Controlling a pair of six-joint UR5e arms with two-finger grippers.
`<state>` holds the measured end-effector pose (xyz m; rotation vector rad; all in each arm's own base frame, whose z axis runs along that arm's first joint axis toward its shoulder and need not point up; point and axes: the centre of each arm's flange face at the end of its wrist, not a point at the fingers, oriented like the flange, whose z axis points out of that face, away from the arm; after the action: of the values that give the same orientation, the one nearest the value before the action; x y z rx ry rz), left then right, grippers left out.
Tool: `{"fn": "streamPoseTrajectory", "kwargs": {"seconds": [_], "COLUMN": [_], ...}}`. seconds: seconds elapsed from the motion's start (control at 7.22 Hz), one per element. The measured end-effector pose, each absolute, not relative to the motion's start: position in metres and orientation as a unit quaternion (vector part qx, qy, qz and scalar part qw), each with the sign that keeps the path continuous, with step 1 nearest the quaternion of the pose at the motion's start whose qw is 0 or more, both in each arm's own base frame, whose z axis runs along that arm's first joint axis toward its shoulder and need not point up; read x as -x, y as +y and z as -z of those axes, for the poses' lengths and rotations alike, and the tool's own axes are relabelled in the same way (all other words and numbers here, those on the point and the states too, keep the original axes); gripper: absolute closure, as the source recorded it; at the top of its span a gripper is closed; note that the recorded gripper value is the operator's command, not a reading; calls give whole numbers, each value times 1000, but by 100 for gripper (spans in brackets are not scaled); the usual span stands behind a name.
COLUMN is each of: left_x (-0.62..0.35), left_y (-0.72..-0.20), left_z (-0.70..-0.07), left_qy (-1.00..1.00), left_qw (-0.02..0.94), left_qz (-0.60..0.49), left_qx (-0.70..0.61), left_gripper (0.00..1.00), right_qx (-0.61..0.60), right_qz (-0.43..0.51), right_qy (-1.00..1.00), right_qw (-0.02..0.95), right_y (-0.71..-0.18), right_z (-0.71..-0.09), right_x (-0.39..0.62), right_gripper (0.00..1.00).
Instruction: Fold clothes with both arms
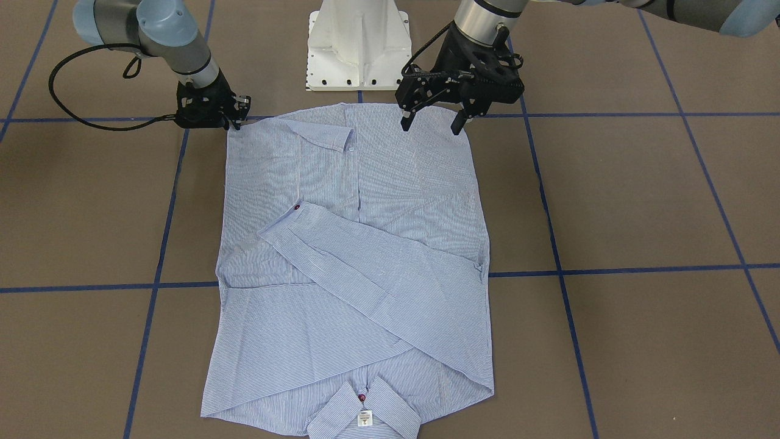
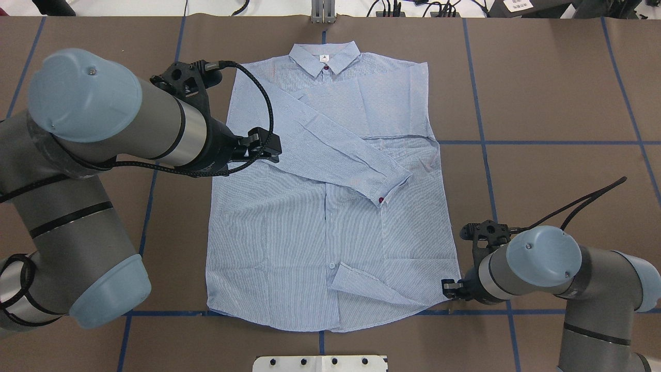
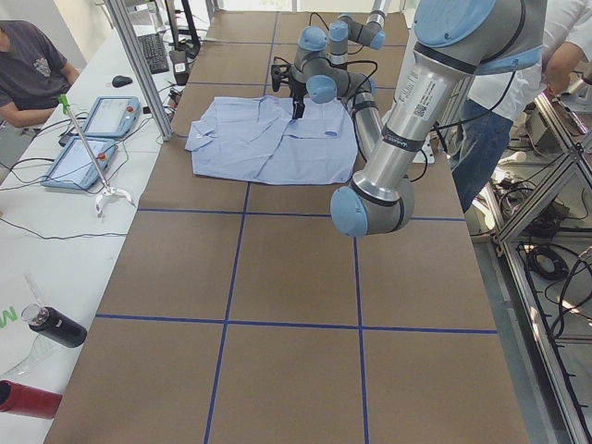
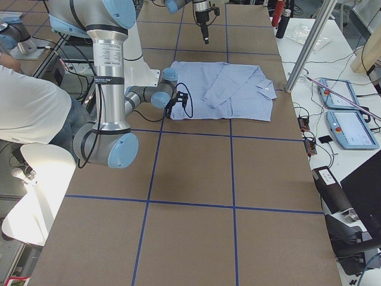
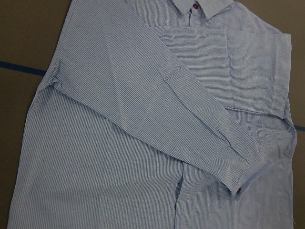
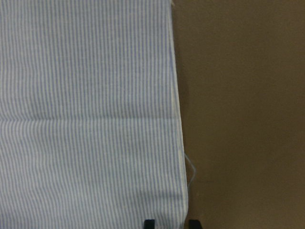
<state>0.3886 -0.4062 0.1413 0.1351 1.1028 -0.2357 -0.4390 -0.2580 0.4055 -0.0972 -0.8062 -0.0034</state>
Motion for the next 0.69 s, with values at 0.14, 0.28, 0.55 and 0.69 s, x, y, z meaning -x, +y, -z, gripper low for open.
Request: {"fn": "streamPoseTrajectory", "kwargs": {"seconds": [0.14,0.28,0.55,0.69], "left_x": [-389,-389,-389,-389], "left_y": [-406,-406,-406,-406], "left_z": [-142,-142,-141,-141], "left_qy": [521,520,520,520], "left_qw": [844,844,844,844], "left_qz": [112,112,112,112], "left_qx": [-63,-63,-63,-63], "left_gripper": [1,1,1,1], "right_qx": [47,46,47,47], "right_qz": [1,1,0,-1], "right_qy": [-393,-393,-390,-389], "right_qw": [919,919,919,920], "right_y": [-258,-259,-260,-260], "right_z": [-405,-405,-407,-408], "right_x": [439,439,439,440], "right_gripper": [2,4,23,31]}}
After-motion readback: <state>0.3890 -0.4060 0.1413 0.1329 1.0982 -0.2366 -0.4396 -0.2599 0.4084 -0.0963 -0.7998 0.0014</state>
